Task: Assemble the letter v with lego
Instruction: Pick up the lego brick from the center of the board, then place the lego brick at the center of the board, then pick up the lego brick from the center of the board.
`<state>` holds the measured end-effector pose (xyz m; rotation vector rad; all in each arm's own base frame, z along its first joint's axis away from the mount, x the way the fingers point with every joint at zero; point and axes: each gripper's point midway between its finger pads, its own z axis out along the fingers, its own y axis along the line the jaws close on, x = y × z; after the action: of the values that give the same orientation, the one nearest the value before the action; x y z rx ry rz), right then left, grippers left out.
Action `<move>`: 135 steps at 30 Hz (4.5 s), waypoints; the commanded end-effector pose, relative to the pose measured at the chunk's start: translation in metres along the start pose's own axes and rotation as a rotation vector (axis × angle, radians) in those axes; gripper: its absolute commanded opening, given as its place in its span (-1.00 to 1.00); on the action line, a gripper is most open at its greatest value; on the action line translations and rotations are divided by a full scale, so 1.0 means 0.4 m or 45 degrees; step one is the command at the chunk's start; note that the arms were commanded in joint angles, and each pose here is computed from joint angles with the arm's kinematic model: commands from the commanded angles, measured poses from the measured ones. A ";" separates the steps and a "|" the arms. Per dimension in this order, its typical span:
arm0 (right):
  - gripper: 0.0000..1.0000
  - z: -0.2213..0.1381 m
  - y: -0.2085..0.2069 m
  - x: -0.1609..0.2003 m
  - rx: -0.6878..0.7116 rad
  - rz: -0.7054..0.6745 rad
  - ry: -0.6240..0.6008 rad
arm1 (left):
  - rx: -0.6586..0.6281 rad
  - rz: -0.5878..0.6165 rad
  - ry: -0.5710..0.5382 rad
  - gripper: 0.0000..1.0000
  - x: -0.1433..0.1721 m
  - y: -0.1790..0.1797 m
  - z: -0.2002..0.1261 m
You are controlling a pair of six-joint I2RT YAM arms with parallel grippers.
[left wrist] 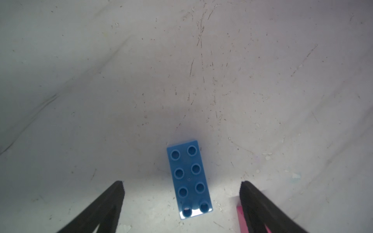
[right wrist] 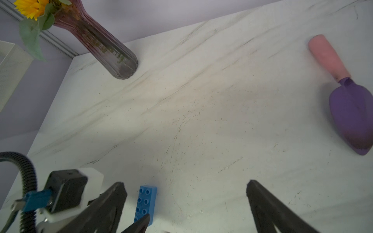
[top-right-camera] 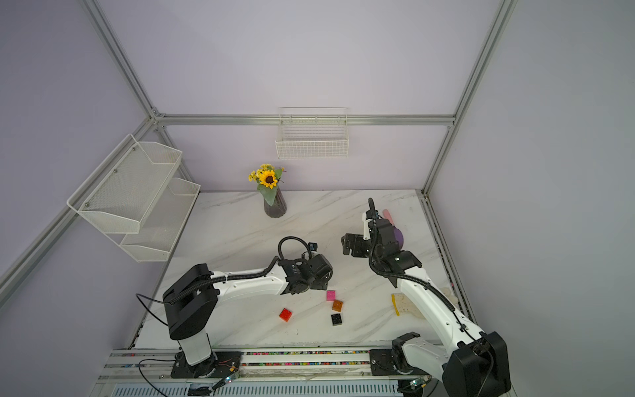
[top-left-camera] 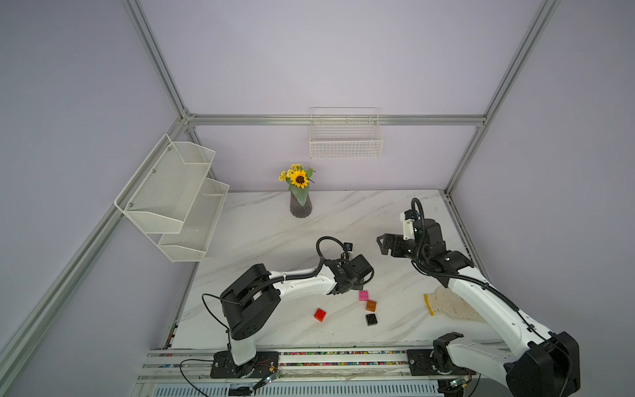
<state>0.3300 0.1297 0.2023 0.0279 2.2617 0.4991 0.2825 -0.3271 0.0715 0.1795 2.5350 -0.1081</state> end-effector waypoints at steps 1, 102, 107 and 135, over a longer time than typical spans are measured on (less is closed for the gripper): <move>0.95 -0.019 0.016 0.051 -0.066 0.034 0.088 | -0.038 -0.027 -0.010 0.75 -0.017 0.000 0.002; 0.95 -0.026 0.123 0.225 -0.392 -0.020 0.459 | 0.236 0.380 0.048 0.44 0.084 0.194 -0.146; 0.95 -0.038 0.088 0.250 -0.271 0.020 0.471 | 0.255 0.375 0.084 0.43 0.192 0.194 -0.166; 0.73 0.117 0.110 0.467 0.208 -0.084 0.667 | 0.191 0.460 0.134 0.18 0.314 0.199 -0.124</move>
<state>0.2207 0.2128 0.0512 -0.1789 2.8398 0.3228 0.1582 -0.2247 0.0322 0.7655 2.5849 -0.1328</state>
